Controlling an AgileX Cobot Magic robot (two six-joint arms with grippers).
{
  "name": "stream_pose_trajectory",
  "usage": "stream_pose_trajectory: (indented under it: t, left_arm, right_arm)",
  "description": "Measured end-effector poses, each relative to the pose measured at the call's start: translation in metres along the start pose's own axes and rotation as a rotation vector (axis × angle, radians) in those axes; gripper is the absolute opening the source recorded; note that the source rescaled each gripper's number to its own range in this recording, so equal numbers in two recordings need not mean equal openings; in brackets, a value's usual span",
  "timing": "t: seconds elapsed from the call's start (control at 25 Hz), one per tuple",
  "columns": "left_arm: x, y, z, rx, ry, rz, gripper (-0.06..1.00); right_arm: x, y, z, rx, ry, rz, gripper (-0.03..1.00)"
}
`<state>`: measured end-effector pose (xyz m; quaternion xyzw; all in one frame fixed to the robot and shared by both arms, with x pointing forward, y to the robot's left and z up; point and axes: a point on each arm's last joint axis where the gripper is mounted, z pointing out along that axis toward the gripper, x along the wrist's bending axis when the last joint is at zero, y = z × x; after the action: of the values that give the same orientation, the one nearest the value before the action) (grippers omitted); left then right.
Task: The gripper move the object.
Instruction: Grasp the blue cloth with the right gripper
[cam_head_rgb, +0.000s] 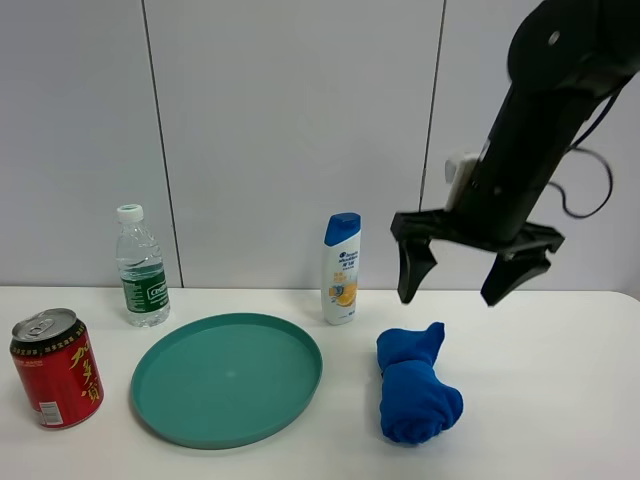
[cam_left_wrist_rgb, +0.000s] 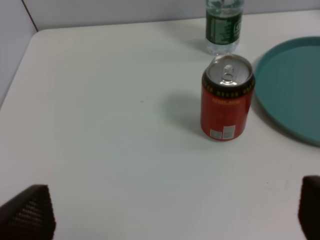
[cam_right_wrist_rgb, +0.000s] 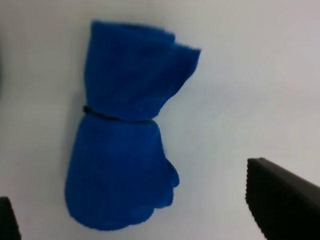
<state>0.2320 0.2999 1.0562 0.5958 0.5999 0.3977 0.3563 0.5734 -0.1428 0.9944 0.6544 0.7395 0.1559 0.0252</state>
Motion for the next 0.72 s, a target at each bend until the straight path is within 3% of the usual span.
stream_pose_trajectory:
  t: [0.16,0.4,0.72]
  left_arm:
    - [0.000,0.000,0.000,0.000,0.000,0.000,1.00]
    - [0.000,0.000,0.000,0.000,0.000,0.000,1.00]
    - [0.000,0.000,0.000,0.000,0.000,0.000,1.00]
  right_arm:
    - [-0.002,0.003,0.048,0.077,-0.016,0.042,0.95]
    - [0.004,0.022,0.071,0.064,0.018,0.079,0.95]
    - [0.000,0.021,0.101,0.116,-0.014,0.070,0.93]
